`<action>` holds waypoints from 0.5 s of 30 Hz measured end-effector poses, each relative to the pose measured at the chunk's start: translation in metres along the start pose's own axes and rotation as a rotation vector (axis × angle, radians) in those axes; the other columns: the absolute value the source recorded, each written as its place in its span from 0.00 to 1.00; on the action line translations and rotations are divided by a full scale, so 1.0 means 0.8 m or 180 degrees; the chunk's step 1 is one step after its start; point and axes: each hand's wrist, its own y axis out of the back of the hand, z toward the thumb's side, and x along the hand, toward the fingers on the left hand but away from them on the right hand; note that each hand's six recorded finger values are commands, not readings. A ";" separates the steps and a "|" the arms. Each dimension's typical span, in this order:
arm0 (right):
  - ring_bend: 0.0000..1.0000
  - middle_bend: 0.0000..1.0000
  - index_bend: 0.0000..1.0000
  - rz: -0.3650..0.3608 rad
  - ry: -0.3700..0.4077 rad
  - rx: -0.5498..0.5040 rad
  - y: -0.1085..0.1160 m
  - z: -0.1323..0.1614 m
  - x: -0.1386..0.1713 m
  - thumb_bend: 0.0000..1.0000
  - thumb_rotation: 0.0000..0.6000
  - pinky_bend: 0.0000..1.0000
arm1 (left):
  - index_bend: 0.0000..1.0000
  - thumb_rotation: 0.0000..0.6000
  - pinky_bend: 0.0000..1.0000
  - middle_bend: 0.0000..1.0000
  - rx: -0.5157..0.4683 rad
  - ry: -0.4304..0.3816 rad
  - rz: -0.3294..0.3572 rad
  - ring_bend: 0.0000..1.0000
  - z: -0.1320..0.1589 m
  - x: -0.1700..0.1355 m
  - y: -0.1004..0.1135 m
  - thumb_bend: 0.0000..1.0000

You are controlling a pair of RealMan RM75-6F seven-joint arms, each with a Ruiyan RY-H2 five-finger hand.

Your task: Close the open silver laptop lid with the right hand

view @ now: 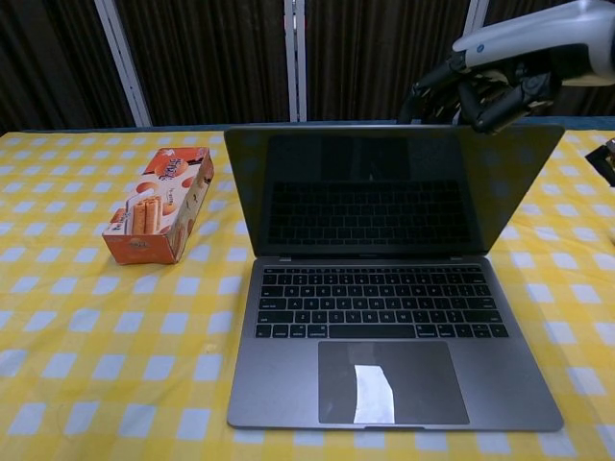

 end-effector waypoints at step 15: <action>0.34 0.41 0.31 0.0351 0.0499 0.0865 -0.073 0.028 0.043 1.00 1.00 0.35 | 0.00 1.00 0.00 0.00 0.0023 -0.0010 -0.0004 0.00 0.002 -0.001 -0.002 0.00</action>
